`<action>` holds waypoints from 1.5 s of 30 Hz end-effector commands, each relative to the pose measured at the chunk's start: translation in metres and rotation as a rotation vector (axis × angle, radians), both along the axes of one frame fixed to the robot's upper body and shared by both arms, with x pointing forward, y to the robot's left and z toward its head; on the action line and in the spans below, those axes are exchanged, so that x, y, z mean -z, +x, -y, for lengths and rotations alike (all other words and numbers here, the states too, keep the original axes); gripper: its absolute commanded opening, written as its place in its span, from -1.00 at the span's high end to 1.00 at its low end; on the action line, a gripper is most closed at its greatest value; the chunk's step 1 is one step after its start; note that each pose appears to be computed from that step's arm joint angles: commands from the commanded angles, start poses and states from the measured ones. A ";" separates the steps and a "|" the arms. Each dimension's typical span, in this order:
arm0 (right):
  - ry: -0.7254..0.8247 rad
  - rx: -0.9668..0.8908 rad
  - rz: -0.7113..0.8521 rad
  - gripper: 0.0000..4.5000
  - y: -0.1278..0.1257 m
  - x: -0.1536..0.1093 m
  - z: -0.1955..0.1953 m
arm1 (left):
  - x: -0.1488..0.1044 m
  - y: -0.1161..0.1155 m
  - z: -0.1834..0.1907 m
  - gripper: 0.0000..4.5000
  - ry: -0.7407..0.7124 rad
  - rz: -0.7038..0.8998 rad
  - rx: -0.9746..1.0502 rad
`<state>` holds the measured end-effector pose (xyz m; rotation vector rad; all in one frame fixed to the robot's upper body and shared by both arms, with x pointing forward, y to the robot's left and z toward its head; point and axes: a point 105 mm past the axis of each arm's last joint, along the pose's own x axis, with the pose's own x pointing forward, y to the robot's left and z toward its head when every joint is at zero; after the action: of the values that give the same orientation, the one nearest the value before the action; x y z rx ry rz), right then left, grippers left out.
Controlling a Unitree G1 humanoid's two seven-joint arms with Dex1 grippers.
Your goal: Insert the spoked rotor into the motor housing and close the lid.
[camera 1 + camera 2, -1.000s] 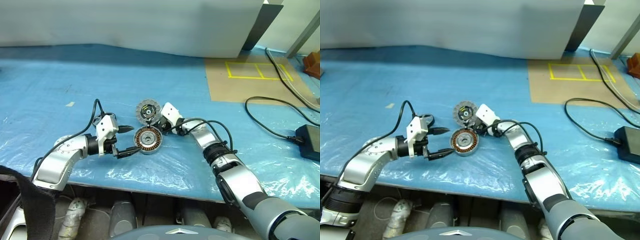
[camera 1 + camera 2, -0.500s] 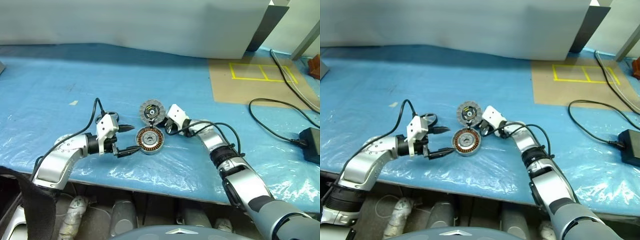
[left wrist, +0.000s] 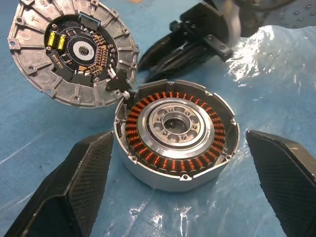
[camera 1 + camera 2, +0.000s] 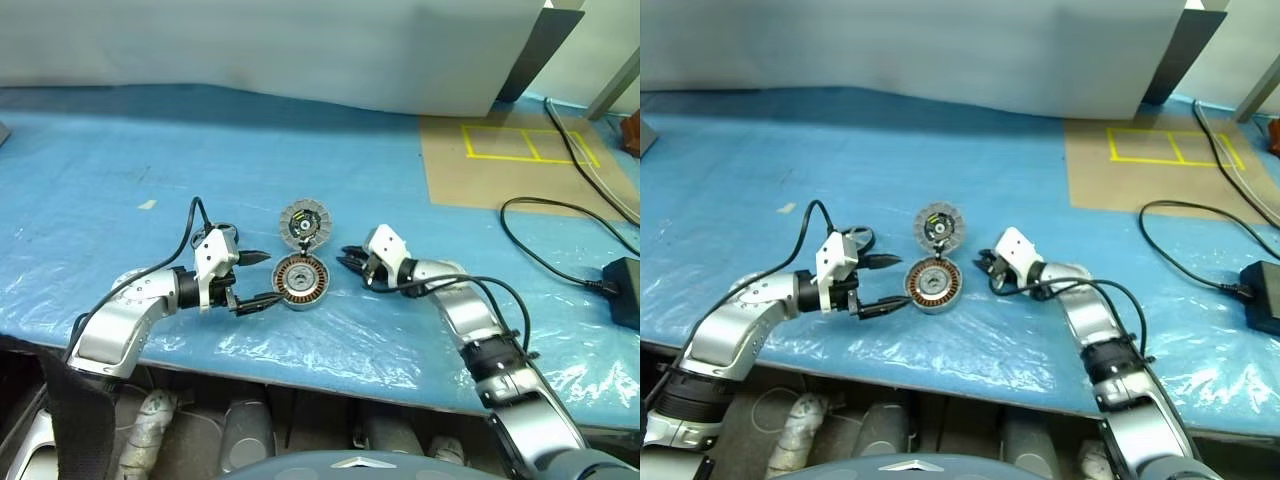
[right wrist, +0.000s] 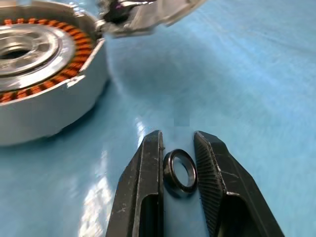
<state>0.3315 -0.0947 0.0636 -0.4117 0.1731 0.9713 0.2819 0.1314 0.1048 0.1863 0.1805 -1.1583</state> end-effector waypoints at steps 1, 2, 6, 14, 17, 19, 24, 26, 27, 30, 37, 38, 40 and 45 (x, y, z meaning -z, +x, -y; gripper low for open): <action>0.043 -0.065 0.056 0.57 -0.015 -0.036 -0.009 | -0.011 -0.002 0.004 -1.00 -0.020 0.034 0.030; 0.045 -0.079 0.058 0.57 -0.018 -0.040 -0.011 | -0.011 -0.002 0.004 -1.00 -0.021 0.034 0.031; 0.041 -0.125 0.094 0.57 -0.021 -0.058 -0.020 | -0.011 -0.001 0.004 -1.00 -0.020 0.035 0.033; 0.061 -0.257 0.092 0.57 -0.027 -0.071 -0.050 | -0.008 -0.009 -0.001 -1.00 -0.015 0.026 0.012; 0.024 -0.275 0.081 0.57 -0.024 -0.063 -0.052 | -0.007 -0.011 -0.003 -1.00 -0.009 0.027 -0.002; 0.005 -0.263 0.077 0.57 -0.021 -0.058 -0.045 | -0.008 -0.012 -0.004 -1.00 -0.011 0.029 -0.011; -0.038 -0.197 0.059 0.57 -0.020 -0.050 -0.012 | -0.007 -0.015 -0.005 -1.00 -0.013 0.028 -0.028; -0.030 -0.151 0.056 0.57 -0.018 -0.050 -0.003 | -0.005 -0.017 -0.004 -1.00 -0.014 0.025 -0.030; -0.037 -0.142 0.044 0.57 -0.019 -0.046 0.000 | -0.005 -0.017 -0.004 -1.00 -0.015 0.023 -0.031; -0.055 -0.120 0.032 0.40 -0.020 -0.034 0.006 | -0.005 -0.015 -0.001 -1.00 -0.019 0.024 -0.025; -0.079 -0.019 0.060 -0.26 -0.006 -0.020 0.013 | -0.005 -0.010 0.002 -1.00 -0.017 0.030 -0.007; -0.087 -0.008 0.067 -0.26 -0.004 -0.019 0.015 | -0.005 -0.010 0.002 -1.00 -0.017 0.030 -0.003; -0.096 -0.011 0.060 -0.26 -0.004 -0.016 0.016 | -0.005 -0.010 0.003 -1.00 -0.015 0.029 0.004; -0.101 0.021 -0.008 -0.26 -0.004 0.004 0.024 | -0.005 -0.008 0.004 -1.00 -0.014 0.030 0.008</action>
<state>0.3262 -0.1149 0.0626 -0.5028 0.2253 0.9589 0.2737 0.1298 0.1039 0.1757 0.1748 -1.1467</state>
